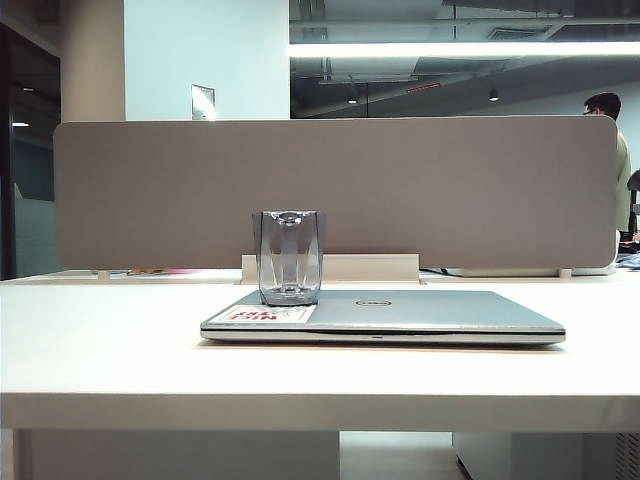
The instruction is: Pick up the water cup and place it on the right side of the laptop.
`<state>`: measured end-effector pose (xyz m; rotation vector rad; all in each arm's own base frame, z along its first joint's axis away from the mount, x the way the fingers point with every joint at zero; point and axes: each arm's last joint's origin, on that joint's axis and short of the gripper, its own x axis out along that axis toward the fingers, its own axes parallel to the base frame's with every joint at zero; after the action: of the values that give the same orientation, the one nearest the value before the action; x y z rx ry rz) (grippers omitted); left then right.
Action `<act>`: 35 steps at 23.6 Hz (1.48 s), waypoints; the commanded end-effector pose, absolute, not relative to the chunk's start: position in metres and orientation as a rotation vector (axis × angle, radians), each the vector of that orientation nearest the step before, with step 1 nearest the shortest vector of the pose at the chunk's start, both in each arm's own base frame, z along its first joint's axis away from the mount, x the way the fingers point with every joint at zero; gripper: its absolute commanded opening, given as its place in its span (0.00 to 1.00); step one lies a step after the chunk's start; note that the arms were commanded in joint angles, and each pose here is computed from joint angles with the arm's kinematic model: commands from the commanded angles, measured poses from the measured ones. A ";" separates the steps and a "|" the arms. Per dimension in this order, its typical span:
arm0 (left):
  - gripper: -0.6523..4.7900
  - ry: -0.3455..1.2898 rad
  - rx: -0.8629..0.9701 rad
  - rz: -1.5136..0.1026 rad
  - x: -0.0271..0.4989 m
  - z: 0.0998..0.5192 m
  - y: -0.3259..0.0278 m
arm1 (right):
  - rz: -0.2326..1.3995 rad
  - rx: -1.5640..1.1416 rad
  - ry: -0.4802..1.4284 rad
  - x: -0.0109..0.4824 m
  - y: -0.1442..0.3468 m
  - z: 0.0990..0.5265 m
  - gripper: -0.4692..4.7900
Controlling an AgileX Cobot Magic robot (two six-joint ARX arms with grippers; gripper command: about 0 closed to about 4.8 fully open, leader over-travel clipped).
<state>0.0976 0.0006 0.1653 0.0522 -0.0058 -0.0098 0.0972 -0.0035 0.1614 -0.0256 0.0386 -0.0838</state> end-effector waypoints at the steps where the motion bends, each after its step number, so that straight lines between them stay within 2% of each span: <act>1: 0.11 -0.020 0.052 -0.011 0.097 0.167 0.001 | -0.084 -0.027 0.026 0.098 -0.003 0.161 0.07; 13: 0.11 -0.023 0.050 -0.013 0.097 0.168 0.001 | -0.083 -0.027 0.020 0.098 -0.003 0.162 0.07; 18: 0.11 -0.023 0.039 -0.125 0.097 0.168 -0.003 | 0.004 0.101 0.021 0.098 -0.001 0.162 0.07; 24: 0.11 -0.018 -0.039 -0.132 0.097 0.168 -0.003 | 0.050 0.105 0.013 0.097 0.001 0.164 0.07; 35: 0.11 -0.020 -0.039 -0.147 0.097 0.168 -0.003 | 0.160 0.096 -0.107 0.086 0.004 0.212 0.07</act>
<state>0.0974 -0.0032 0.1652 -0.0387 -0.0012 -0.1427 0.0873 0.0037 0.2046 0.0940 -0.0841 0.1494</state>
